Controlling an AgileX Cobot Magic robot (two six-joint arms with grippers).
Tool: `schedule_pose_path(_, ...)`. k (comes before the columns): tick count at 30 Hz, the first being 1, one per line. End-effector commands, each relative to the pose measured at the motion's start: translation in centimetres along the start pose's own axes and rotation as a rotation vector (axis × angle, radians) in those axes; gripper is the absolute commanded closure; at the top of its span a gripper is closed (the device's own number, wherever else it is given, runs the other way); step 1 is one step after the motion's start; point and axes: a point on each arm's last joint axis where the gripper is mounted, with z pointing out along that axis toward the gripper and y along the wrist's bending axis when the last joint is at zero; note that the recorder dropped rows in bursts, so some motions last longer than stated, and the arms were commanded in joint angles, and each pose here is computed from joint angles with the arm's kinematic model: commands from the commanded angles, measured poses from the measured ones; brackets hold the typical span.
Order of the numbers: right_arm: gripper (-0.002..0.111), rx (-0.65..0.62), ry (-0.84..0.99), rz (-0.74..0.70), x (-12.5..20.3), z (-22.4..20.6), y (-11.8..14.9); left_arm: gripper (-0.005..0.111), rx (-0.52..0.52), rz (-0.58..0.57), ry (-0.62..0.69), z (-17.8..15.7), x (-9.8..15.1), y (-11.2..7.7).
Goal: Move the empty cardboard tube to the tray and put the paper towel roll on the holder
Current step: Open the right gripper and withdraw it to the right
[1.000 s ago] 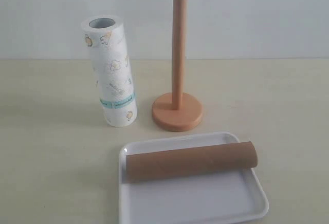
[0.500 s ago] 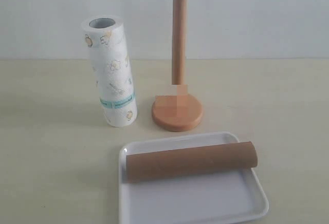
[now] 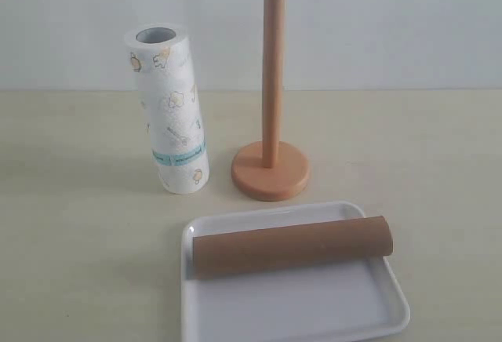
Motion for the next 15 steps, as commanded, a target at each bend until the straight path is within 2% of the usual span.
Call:
schedule_pose_path(1,0.108,0.008,-0.01,-0.018,-0.1,0.0,-0.1,0.103,0.001,-0.005,0.001,0.0,0.1,0.0)
schedule_pose_path(10,0.108,0.008,-0.012,-0.016,-0.1,0.0,0.0,0.103,0.001,-0.005,-0.002,0.0,0.1,0.0)
schedule_pose_path(12,0.108,0.008,-0.012,-0.016,-0.1,0.0,0.0,0.103,0.011,-0.077,-0.006,0.0,0.0,-0.1)
schedule_pose_path(15,0.108,0.008,-0.012,-0.016,-0.1,0.0,0.0,0.103,0.033,-0.206,-0.142,-1.3,-3.6,0.0)
